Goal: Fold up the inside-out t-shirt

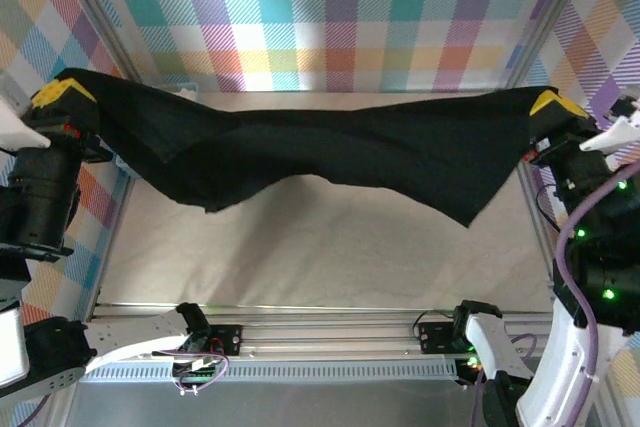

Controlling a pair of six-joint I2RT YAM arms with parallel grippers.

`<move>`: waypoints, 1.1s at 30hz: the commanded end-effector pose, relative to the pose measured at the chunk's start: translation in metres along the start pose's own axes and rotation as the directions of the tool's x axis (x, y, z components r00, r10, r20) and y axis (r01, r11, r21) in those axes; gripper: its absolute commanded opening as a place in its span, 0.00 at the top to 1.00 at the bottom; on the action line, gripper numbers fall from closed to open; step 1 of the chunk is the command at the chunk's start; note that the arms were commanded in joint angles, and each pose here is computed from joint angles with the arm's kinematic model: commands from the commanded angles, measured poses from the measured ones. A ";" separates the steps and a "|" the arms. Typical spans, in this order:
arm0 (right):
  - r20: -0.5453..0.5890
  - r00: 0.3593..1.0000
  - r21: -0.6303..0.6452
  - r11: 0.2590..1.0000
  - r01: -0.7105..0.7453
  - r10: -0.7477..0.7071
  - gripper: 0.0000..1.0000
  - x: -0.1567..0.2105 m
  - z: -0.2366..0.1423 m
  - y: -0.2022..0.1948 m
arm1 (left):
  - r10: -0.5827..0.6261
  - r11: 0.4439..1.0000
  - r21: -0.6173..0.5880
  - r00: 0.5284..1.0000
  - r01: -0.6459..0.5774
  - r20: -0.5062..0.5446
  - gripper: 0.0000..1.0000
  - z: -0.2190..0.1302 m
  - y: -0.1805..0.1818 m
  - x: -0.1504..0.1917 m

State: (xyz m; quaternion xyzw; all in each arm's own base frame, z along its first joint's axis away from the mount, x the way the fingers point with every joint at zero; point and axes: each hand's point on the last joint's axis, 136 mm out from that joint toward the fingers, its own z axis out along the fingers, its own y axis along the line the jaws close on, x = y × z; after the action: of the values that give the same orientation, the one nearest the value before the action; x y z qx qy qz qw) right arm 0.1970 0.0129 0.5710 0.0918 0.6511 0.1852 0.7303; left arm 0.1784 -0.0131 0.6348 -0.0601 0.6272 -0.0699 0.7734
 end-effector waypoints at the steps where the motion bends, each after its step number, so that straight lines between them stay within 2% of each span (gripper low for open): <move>1: -0.154 0.988 0.043 0.999 -0.026 0.032 0.99 0.034 0.035 -0.023 | 0.188 0.981 -0.030 0.980 -0.190 -0.059 1.00 0.034 -0.035 0.022; 3: -0.183 0.982 0.039 0.998 -0.043 0.049 0.99 0.041 0.056 -0.030 | 0.203 0.977 -0.049 0.975 -0.208 -0.093 1.00 0.053 -0.038 0.029; 6: -0.225 0.971 0.038 0.997 -0.069 0.076 1.00 0.054 0.090 -0.043 | 0.151 0.983 -0.064 0.956 -0.172 -0.252 1.00 0.110 -0.031 0.072; 8: -0.240 0.967 0.043 0.996 -0.074 0.082 1.00 0.059 0.110 -0.051 | 0.133 0.984 -0.077 0.945 -0.163 -0.298 1.00 0.147 -0.027 0.093; 11: -0.261 0.962 0.059 0.996 -0.065 0.078 1.00 0.064 0.137 -0.063 | 0.112 0.988 -0.073 0.951 -0.138 -0.288 1.00 0.180 -0.027 0.097; 15: -0.272 0.960 0.039 0.997 -0.062 0.071 1.00 0.060 0.156 -0.063 | 0.100 0.992 -0.055 0.973 -0.114 -0.210 1.00 0.188 -0.031 0.070; 21: -0.230 0.972 -0.015 0.999 -0.043 0.038 1.00 0.035 0.138 -0.038 | 0.075 0.996 -0.032 0.992 -0.078 -0.100 1.00 0.142 -0.026 0.023; 27: -0.145 0.989 -0.057 0.998 -0.012 0.003 1.00 0.005 0.077 -0.006 | 0.025 0.999 0.028 0.999 -0.026 0.039 1.00 0.055 -0.014 -0.030; 33: -0.024 0.999 -0.095 0.995 0.033 -0.035 1.00 -0.031 -0.001 0.033 | -0.027 0.995 0.103 0.983 0.008 0.183 1.00 -0.027 -0.004 -0.076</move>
State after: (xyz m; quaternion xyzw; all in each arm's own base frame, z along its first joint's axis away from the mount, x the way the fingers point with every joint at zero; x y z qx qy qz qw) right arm 0.2260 0.0236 0.5931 0.0614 0.6758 0.2100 0.7038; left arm 0.1516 -0.0020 0.6876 -0.0393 0.5794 -0.0821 0.8099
